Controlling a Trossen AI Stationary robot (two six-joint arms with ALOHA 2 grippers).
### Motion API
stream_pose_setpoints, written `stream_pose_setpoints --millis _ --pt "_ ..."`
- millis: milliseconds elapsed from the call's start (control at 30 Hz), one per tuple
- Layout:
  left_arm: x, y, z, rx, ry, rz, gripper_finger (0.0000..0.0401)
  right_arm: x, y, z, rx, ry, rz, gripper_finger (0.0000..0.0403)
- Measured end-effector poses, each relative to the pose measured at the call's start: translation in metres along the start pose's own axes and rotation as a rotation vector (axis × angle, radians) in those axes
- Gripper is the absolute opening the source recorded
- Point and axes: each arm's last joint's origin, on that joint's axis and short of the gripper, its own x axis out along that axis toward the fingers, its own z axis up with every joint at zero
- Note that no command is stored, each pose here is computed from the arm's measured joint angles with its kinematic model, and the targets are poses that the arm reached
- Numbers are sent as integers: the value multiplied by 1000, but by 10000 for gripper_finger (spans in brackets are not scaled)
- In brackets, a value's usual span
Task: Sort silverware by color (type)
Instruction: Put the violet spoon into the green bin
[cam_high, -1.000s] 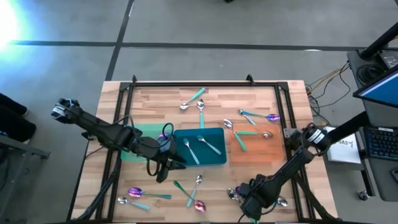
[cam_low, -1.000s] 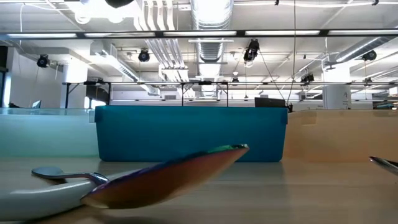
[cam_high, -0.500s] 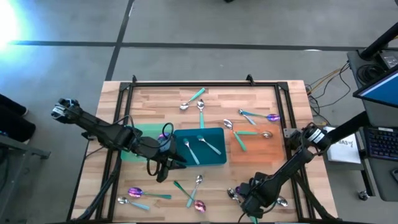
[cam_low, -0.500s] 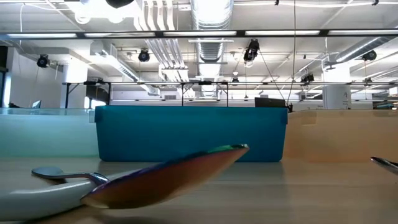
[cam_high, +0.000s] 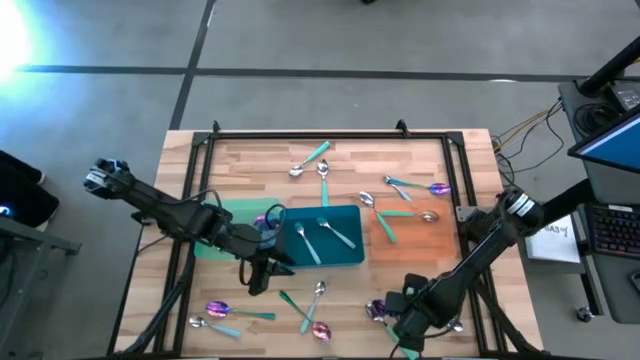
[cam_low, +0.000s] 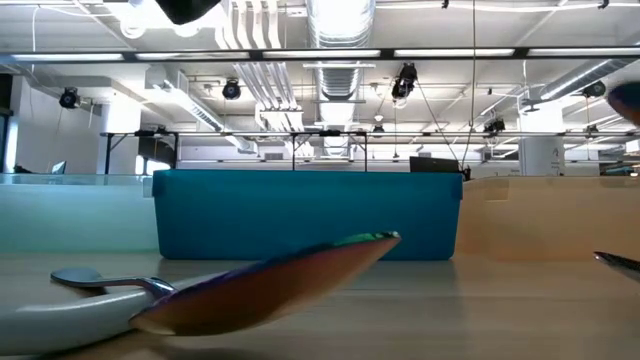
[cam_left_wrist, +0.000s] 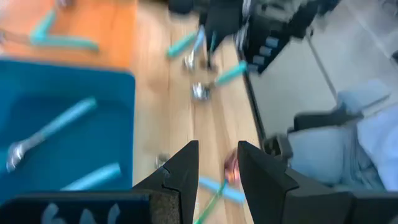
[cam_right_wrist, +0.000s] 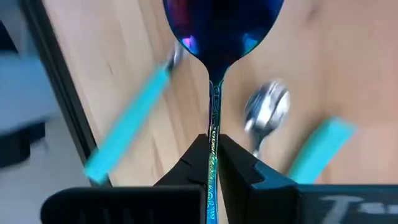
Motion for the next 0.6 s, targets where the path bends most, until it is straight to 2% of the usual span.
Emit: stream_pose_setpoints --millis 133,367,500,600 --pt "10 2 -4 -12 15 60 95 -23 -3 7 -13 -233 -51 10" --pt "43 -5 -8 278 -18 58 95 -50 -13 35 -82 -651 -208 9" --pt "62 -4 -9 331 -56 79 95 -58 -19 60 -159 -809 -310 9" --pt "71 -4 -7 361 -118 163 95 -65 -24 80 -215 -882 -333 9"
